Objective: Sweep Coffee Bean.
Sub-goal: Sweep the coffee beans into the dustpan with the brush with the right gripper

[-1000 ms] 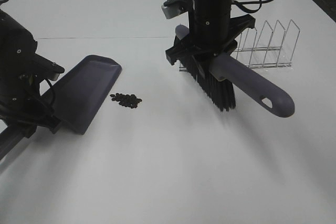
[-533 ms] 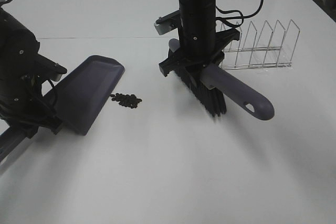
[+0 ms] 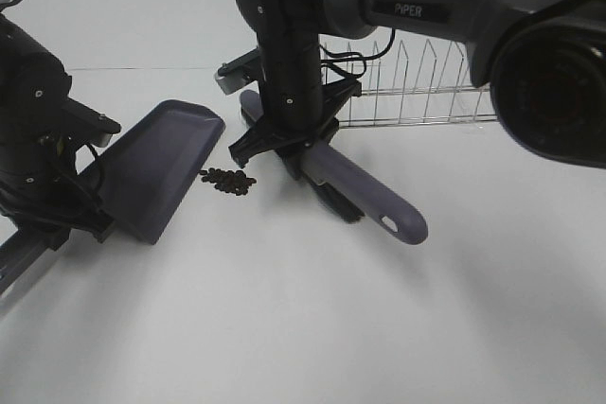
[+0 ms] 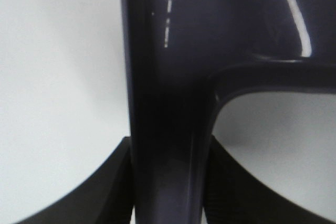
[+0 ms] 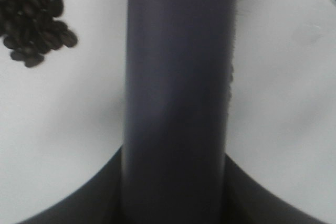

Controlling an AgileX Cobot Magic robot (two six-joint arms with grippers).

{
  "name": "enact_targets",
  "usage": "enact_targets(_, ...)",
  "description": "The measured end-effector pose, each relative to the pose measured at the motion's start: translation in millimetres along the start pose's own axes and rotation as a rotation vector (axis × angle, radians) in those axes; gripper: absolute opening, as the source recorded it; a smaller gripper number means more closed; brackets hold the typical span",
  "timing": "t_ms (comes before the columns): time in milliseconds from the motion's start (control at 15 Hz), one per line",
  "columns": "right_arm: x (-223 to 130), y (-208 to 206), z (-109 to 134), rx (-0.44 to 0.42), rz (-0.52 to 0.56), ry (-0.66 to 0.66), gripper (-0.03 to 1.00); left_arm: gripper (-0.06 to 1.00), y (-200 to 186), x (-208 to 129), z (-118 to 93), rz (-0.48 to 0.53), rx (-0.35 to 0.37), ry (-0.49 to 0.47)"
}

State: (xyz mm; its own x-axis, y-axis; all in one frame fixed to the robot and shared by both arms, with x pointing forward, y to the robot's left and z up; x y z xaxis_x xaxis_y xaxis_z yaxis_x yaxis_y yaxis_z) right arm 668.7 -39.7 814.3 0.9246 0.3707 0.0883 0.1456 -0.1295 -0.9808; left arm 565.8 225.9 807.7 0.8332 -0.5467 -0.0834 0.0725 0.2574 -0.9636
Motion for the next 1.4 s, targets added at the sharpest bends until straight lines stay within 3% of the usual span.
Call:
enact_targets(400,8.7,16.2,50.0,0.251,0.036,0.093,0.34,0.33,0.3,1.1,-6.1,-0.006,-0.035,0.013)
enact_targets(800,34.0,0.1,90.8,0.53,-0.09,0.135,0.34,0.33,0.2,0.6,-7.2,-0.003,-0.041,0.007)
enact_targets(1400,42.0,-7.9,111.1,0.666,-0.152,0.078,0.34,0.33,-0.2,0.5,-15.0,-0.003,-0.088,-0.009)
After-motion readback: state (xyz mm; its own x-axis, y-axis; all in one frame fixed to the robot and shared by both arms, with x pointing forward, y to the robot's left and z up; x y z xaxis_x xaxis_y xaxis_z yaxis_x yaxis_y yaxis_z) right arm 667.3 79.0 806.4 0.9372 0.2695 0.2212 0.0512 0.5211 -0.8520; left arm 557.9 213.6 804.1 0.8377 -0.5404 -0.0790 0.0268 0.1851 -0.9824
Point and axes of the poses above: a point on each arm's last joint axis where the gripper is mounted, y pointing out along that axis toward the gripper, z along the wrist's bending axis when the last joint is at zero, x = y × z, the point moved 8 cm from there along y, pointing out along that axis toward the gripper, and after that the axes turned 12 degrees about y, right-handed, at the moved point
